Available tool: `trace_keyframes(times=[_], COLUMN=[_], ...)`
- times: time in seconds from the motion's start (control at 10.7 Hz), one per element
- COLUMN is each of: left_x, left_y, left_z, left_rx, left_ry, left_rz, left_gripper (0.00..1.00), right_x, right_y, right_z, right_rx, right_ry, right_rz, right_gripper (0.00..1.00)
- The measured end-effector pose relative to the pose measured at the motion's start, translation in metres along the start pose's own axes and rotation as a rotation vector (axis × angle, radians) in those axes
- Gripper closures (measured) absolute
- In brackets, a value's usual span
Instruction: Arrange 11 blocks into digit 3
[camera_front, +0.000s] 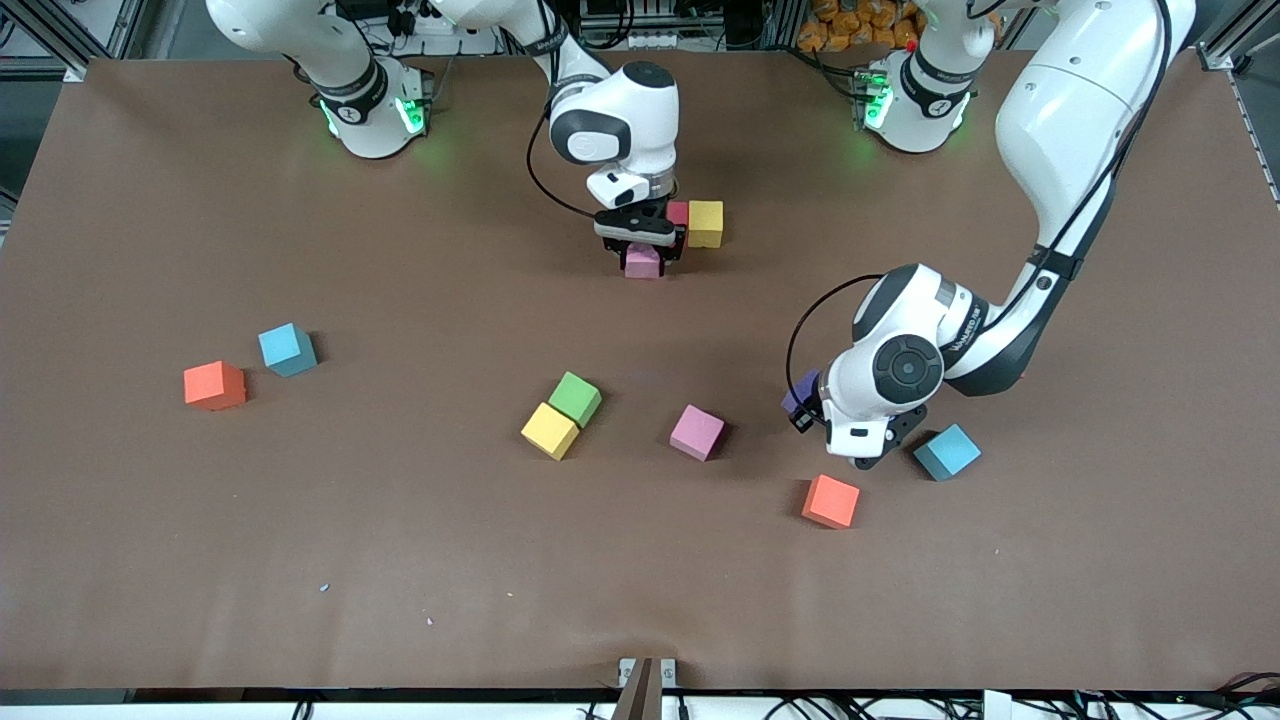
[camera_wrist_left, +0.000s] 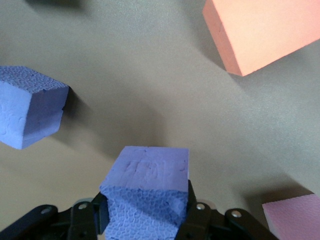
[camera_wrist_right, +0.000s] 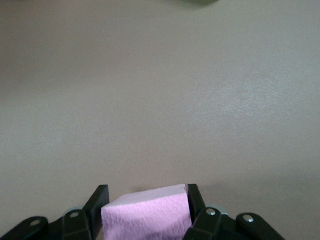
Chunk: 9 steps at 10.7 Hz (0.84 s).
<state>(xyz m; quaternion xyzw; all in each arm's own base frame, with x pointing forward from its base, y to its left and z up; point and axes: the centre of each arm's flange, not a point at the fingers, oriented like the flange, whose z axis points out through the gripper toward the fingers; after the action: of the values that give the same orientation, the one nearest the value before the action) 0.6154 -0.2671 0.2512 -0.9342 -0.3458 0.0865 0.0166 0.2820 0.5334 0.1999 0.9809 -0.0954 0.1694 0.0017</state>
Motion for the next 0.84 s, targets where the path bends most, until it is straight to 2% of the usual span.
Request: trace_keyframes(times=[0.84], left_x=[-0.0007], left_y=[0.0004], left_z=[0.0001], left_rx=[0.0], left_ry=[0.0], left_rz=[0.001], left_gripper=[0.44], right_x=[-0.0073], right_y=[-0.0008], right_z=[-0.0013], right_rx=[0.0], right_ry=[-0.005], right_rz=[-0.124], right_gripper=[0.28])
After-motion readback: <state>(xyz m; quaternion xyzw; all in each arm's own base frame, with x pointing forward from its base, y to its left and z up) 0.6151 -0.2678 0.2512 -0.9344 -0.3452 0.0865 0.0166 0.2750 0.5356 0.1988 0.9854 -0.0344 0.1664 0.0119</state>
